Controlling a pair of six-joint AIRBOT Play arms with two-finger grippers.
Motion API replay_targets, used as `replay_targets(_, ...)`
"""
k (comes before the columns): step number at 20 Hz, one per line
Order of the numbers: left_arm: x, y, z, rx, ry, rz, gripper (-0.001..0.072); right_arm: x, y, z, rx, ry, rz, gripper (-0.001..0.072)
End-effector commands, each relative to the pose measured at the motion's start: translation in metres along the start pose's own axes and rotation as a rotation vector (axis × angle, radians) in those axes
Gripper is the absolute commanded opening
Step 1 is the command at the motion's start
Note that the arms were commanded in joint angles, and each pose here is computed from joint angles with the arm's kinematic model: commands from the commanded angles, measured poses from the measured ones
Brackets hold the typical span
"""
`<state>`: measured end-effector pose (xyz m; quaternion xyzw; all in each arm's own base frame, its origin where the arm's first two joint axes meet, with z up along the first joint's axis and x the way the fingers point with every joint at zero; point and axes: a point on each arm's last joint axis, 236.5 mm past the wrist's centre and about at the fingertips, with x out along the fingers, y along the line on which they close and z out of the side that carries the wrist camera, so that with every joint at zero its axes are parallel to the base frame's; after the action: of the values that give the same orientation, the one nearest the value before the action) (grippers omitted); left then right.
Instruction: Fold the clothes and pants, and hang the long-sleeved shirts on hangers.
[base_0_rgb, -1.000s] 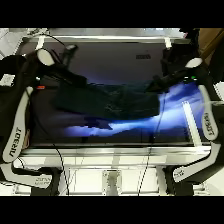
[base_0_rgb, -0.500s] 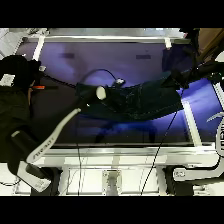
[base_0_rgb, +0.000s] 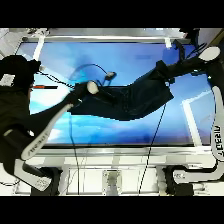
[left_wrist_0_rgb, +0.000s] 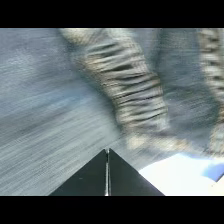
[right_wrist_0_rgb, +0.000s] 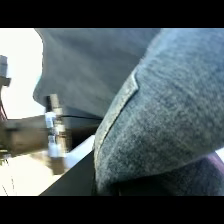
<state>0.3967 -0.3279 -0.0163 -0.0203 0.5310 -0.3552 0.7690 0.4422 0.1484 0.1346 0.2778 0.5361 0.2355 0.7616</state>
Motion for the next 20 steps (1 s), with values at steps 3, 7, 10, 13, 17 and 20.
replay_targets(3,-0.120,0.065,-0.009,-0.089,0.008,0.030,0.0013,0.067,0.085,0.012,-0.035,-0.139,0.098,0.0037)
replay_targets(7,-0.172,0.076,-0.011,-0.053,-0.041,0.059,0.0013,0.161,0.164,-0.031,-0.122,-0.150,0.200,0.0039)
replay_targets(10,-0.189,0.073,-0.015,-0.029,-0.046,0.064,0.0014,0.200,0.220,-0.046,-0.162,-0.292,0.289,0.0390)
replay_targets(13,-0.203,0.077,-0.018,-0.023,-0.060,0.077,0.0013,0.201,0.248,-0.078,-0.314,-0.230,0.296,0.0562)
replay_targets(17,-0.229,0.103,-0.020,-0.084,-0.106,0.120,0.0013,0.159,0.144,-0.064,-0.495,0.026,-0.052,0.0557)
replay_targets(20,-0.246,0.129,-0.024,-0.146,-0.138,0.157,0.0013,0.103,0.020,-0.014,-0.432,0.077,-0.381,0.0318)
